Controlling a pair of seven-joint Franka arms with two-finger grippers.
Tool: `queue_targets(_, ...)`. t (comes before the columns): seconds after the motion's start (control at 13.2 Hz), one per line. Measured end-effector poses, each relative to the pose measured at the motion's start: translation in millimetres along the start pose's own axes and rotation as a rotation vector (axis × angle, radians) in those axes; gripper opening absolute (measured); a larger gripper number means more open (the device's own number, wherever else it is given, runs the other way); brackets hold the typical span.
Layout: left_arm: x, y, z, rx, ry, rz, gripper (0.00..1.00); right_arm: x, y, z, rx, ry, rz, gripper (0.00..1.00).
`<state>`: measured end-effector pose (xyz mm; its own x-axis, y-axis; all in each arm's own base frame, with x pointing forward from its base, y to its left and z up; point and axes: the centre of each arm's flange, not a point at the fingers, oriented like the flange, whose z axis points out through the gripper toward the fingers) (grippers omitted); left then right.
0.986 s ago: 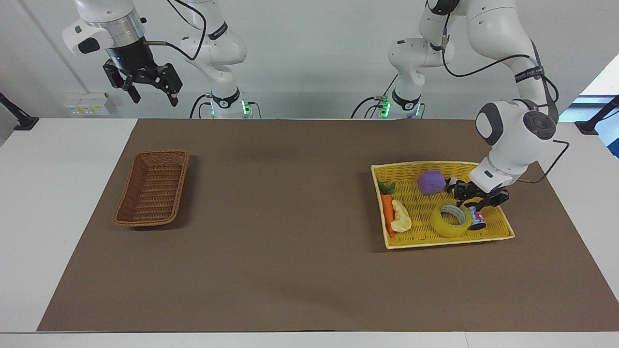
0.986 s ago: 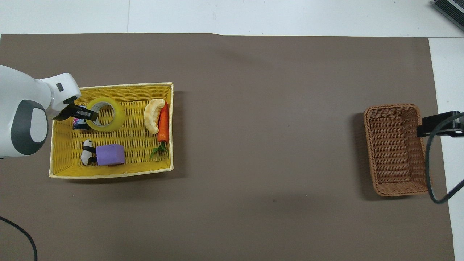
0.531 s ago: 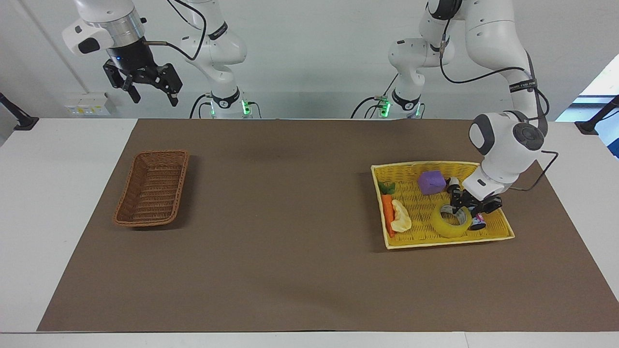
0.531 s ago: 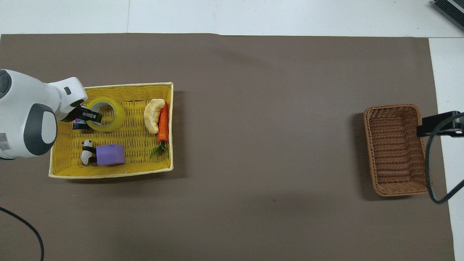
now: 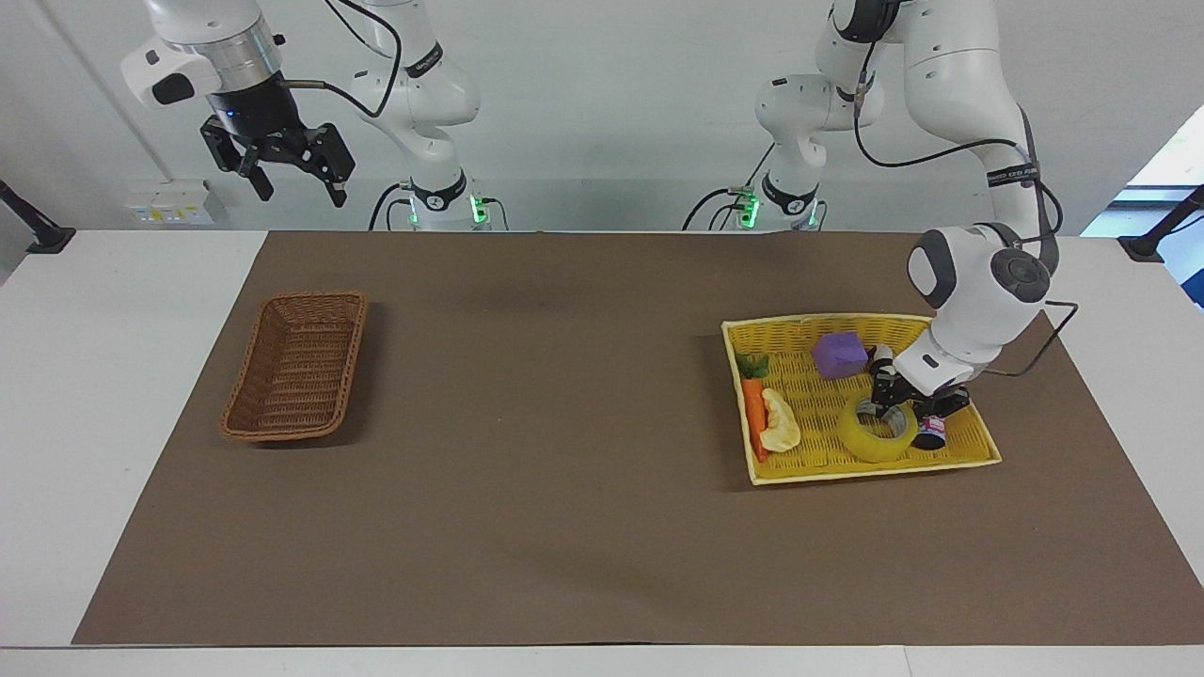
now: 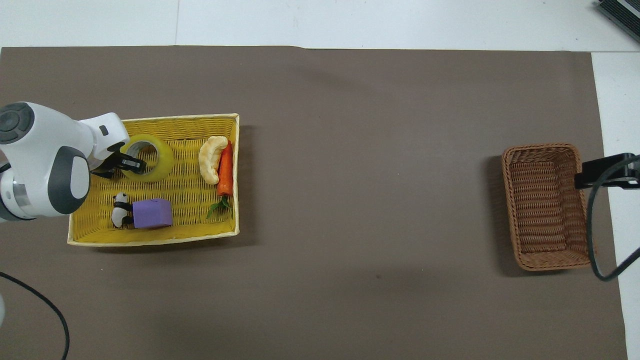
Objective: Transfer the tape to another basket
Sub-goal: 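Grasp the tape roll rim with the left gripper and lift it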
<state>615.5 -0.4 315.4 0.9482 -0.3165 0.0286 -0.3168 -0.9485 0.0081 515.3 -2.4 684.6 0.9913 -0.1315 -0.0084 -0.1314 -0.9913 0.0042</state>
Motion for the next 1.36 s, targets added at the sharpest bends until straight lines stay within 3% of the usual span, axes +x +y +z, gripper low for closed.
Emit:
queue_targets(0.08, 1, 0, -1, 0.001, 0.003, -0.001, 0.27, 0, 0, 0, 0.0, 0.0, 0.0, 1.0)
queue_targets(0.15, 1, 0, -3, 0.001, 0.004, -0.001, 0.22, 0, 0, 0, 0.0, 0.0, 0.0, 1.0)
queue_targets(0.38, 4, -1, -29, -0.011, -0.011, -0.007, 0.22, 0, 0, 0, 0.0, 0.0, 0.0, 1.0)
queue_targets(0.91, 16, 11, -167, -0.05, 0.002, -0.195, 0.22, -6, -7, 2, -0.002, -0.033, -0.015, 1.0)
queue_targets(1.21, 27, 63, -191, -0.071, -0.012, -0.336, 0.22, -6, -21, 5, 0.086, -0.039, -0.035, 1.0)
queue_targets(1.36, 34, 102, -191, -0.079, -0.021, -0.366, 0.22, 0, -40, 16, 0.126, -0.011, -0.059, 1.0)
